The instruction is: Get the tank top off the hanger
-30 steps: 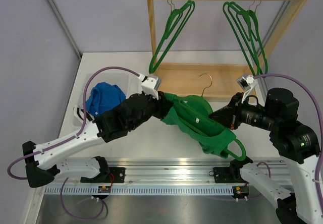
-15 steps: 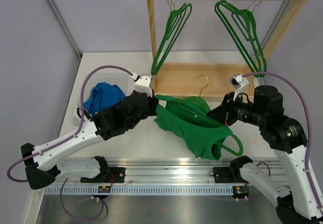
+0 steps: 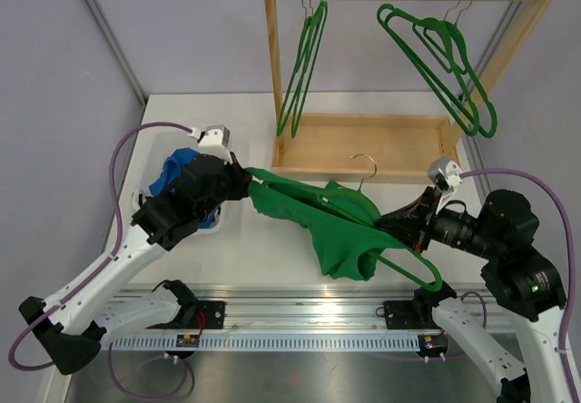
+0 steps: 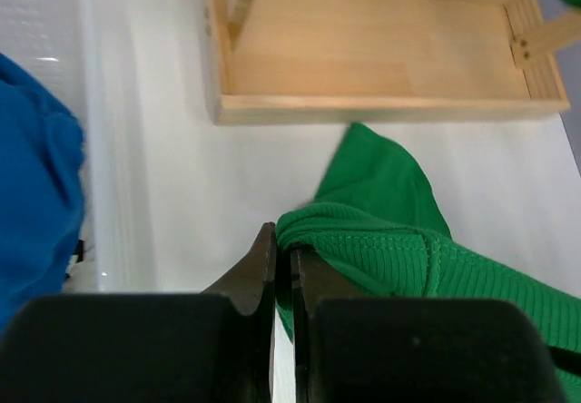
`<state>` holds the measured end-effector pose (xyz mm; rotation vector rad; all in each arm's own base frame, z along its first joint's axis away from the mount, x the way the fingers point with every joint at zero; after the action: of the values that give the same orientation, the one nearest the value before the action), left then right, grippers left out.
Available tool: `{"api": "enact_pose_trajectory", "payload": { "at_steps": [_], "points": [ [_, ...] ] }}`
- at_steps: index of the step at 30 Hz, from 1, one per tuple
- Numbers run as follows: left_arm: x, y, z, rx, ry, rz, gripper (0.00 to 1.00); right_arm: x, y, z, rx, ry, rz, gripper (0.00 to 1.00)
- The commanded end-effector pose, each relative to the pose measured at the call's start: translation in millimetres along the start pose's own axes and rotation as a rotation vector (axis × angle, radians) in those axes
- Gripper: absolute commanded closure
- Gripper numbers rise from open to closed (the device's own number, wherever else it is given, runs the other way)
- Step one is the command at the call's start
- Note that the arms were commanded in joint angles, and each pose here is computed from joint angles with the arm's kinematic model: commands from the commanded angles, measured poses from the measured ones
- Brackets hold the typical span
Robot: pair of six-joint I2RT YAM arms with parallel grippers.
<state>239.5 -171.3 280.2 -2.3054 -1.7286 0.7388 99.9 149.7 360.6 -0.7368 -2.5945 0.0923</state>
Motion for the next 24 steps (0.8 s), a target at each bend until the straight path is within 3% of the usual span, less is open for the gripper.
{"api": "enact_pose_trajectory", "payload": {
  "at_steps": [1,5,8,10,15,24],
  "points": [
    [-14.1,2.5,13.7,0.040,0.020,0.139,1.00,29.5,-3.1,-24.4,-0.159,-0.178,-0.186,1.00],
    [-72.4,-20.9,40.1,0.150,0.055,0.571,1.00,39.3,-5.0,-37.0,-0.275,-0.230,-0.245,1.00],
    [-84.9,-34.1,53.6,0.156,0.066,0.659,1.00,38.3,-0.3,-49.3,-0.342,-0.256,-0.258,1.00],
    [-78.4,-39.0,55.4,0.133,0.051,0.633,1.00,39.2,1.1,-53.4,-0.347,-0.275,-0.266,1.00],
    [-47.4,-40.3,45.0,0.035,0.027,0.464,1.00,21.9,16.3,-43.9,-0.210,-0.240,-0.221,1.00],
    [25.2,-53.3,2.3,-0.151,-0.075,0.022,1.00,14.7,15.9,-13.1,-0.078,-0.223,-0.217,1.00]
  ]
}}
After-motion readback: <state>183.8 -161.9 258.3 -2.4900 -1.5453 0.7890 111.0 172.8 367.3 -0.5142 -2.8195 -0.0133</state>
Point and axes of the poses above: each gripper's point midway between its finger pads, its own y axis out along the fingers, its own x axis along the line the jaws close on, z = x × y, the point moved 2 cm from there along -y, back along the fingers, and after that the axes turned 4 degrees about y, right-handed, at the moved point
